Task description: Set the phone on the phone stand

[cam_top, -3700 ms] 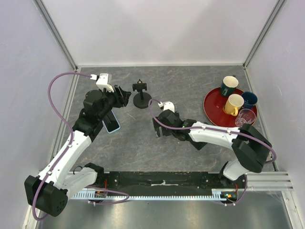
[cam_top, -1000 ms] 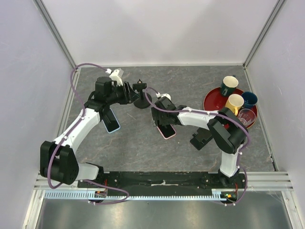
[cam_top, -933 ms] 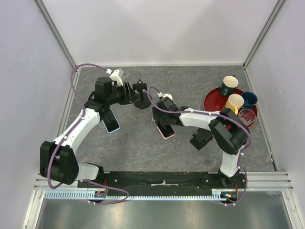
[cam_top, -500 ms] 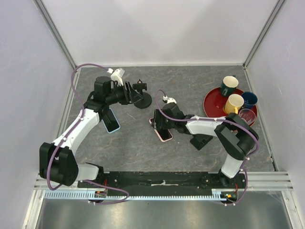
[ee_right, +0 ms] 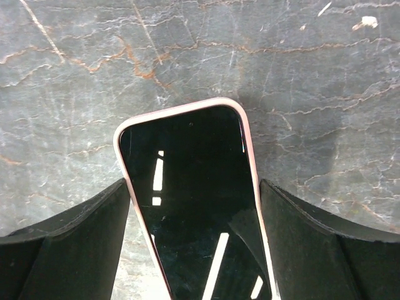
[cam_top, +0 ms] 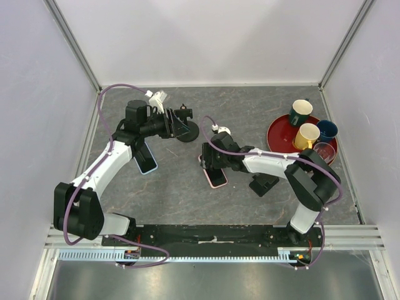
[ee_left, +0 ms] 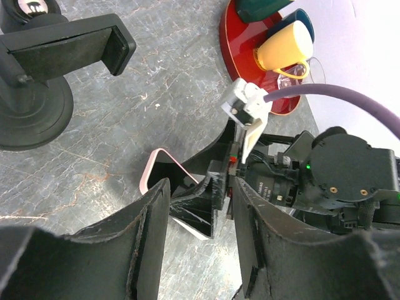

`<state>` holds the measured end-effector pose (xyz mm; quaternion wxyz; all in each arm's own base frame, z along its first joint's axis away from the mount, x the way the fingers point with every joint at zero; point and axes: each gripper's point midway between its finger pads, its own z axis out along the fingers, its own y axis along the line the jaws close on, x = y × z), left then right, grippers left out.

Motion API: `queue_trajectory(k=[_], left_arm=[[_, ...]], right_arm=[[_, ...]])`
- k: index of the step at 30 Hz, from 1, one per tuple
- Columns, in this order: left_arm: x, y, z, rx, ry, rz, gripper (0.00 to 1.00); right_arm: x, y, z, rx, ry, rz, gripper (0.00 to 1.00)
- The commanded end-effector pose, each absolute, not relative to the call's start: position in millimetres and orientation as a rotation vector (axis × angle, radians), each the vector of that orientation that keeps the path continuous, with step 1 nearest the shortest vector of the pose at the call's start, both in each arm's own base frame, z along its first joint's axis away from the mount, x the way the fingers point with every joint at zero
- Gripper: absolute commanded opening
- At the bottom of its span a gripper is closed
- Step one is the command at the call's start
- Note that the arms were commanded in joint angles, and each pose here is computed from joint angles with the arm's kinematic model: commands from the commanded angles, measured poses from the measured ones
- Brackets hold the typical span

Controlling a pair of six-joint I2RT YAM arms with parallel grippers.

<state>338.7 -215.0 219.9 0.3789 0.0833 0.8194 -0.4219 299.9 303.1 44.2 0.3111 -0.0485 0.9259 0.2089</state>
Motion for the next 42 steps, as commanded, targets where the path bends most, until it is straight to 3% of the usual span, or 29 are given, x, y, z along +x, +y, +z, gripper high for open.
queue_trajectory(k=[1,6,9,10,11,25,33,36,39,40,42], left_arm=[[342,-220,244,0.232,2.030,-1.128,0.51],[342,-221,243,0.235,2.031,-1.125,0.51],[342,-220,244,0.235,2.028,-1.123,0.51],[342,-220,244,0.236,2.027,-1.123,0.51],[341,-220,245,0.237,2.025,-1.123,0.51],[341,-222,243,0.237,2.029,-1.135,0.51],[341,-221,244,0.235,2.028,-1.135,0.51],[341,-221,245,0.237,2.026,-1.134,0.51],[342,-220,245,0.230,2.027,-1.123,0.51],[342,-220,245,0.231,2.027,-1.125,0.51],[341,-220,246,0.230,2.025,-1.123,0.51]], right_arm=[[309,293,37,-0.204,2.500,0.376,0.35],[290,282,1,-0.363,2.667,0.246,0.54],[283,277,-8,-0.421,2.707,0.201,0.78],[282,277,-7,-0.450,2.703,0.184,0.93],[277,272,-10,-0.469,2.722,0.151,0.98],[258,269,-20,-0.607,2.785,-0.058,0.98],[251,268,-32,-0.574,2.817,-0.106,0.87],[254,268,-30,-0.560,2.800,-0.093,0.74],[256,269,-24,-0.535,2.776,-0.072,0.51],[257,269,-21,-0.528,2.765,-0.062,0.31],[260,272,-12,-0.501,2.724,-0.019,0.23]])
